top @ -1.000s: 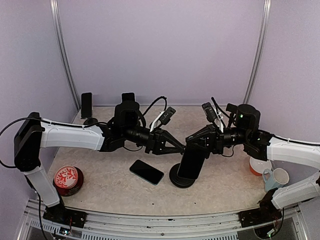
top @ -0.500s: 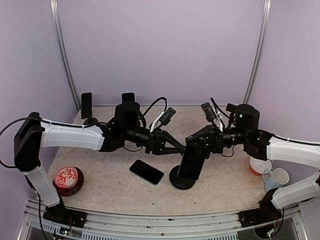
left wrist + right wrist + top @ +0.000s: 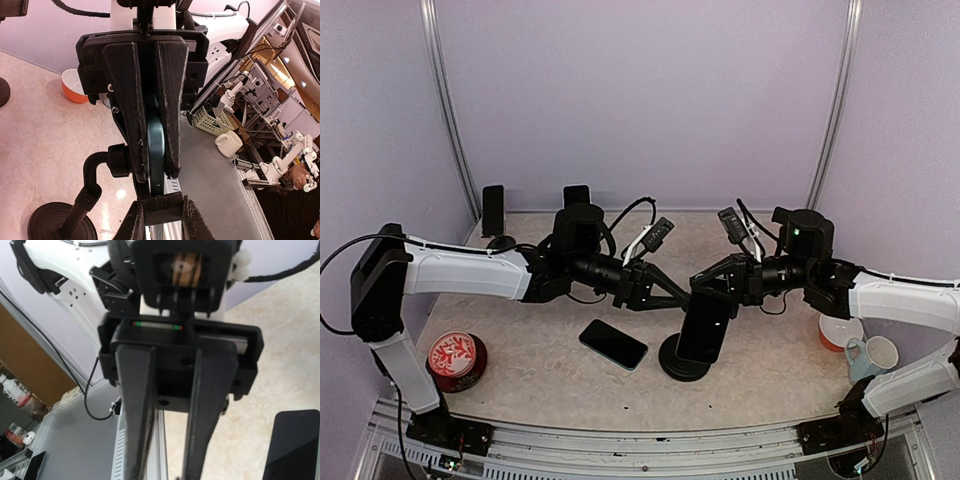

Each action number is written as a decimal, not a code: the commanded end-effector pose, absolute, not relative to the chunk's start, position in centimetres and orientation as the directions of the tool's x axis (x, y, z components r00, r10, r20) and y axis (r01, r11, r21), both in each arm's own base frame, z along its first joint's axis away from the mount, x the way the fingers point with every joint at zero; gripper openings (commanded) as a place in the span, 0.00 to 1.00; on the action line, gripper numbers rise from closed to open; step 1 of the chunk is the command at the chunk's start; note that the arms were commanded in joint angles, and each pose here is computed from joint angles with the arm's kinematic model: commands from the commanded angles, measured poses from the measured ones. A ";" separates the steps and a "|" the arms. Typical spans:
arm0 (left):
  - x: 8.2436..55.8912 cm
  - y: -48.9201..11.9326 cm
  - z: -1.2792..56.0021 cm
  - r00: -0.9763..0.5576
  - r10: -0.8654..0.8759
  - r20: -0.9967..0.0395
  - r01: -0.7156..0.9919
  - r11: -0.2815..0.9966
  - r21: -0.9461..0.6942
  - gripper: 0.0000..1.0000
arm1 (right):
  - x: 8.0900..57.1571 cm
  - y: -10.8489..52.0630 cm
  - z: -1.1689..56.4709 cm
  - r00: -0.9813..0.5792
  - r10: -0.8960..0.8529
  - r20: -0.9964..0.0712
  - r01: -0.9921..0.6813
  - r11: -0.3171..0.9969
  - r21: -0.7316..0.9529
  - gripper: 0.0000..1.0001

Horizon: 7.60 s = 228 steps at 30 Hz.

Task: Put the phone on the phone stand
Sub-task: Install the phone onto the phone stand, then move the phone stand with the phone to the center of the board.

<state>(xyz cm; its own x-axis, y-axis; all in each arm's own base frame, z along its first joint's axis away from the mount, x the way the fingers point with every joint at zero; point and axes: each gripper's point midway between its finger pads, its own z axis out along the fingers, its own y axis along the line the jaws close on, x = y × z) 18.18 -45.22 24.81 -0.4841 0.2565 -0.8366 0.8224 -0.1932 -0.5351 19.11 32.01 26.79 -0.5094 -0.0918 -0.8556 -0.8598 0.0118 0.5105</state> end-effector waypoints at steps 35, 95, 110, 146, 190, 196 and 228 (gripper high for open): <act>18.5 -44.9 26.8 -0.399 0.205 -0.894 0.870 -0.222 -0.440 0.72 | 19.7 33.1 27.4 -0.525 -0.095 -0.846 -0.850 -0.002 0.527 0.00; 19.2 -42.8 23.9 -0.440 0.185 -0.879 0.891 -0.035 -0.453 0.81 | 23.2 31.8 29.4 -0.591 -0.078 -0.803 -0.649 0.637 0.416 1.00; 18.8 -44.1 23.6 -0.449 0.207 -0.869 0.876 -0.092 -0.474 0.49 | 23.4 30.7 29.9 -0.556 -0.061 -0.829 -0.644 0.663 0.382 1.00; 27.7 -45.1 29.2 -0.351 -0.055 -0.935 0.934 0.053 -0.353 0.06 | 26.4 28.7 29.9 -0.529 -0.026 -0.848 -0.517 0.802 0.298 1.00; 28.6 -40.7 26.2 -0.412 -0.096 -0.906 0.894 0.152 -0.422 0.80 | 31.5 33.6 27.6 -0.551 -0.099 -0.828 -0.404 0.900 0.161 1.00; 28.3 -38.7 25.8 -0.417 -0.104 -0.903 0.876 0.217 -0.430 0.93 | 31.5 33.9 27.0 -0.548 -0.125 -0.827 -0.400 0.907 0.128 1.00; 26.8 -30.5 25.1 -0.401 -0.149 -0.904 0.756 0.503 -0.418 0.97 | 33.4 33.9 29.7 -0.441 -0.165 -0.882 -0.366 0.930 0.009 0.58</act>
<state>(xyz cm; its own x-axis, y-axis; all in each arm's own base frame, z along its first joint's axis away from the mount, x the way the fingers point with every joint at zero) 26.15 -32.47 25.35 -0.4256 -0.1434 -0.8935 0.7949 0.4126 -0.4449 32.24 33.88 25.54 -0.5313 -0.2121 -0.8202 -0.4008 0.9159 0.0228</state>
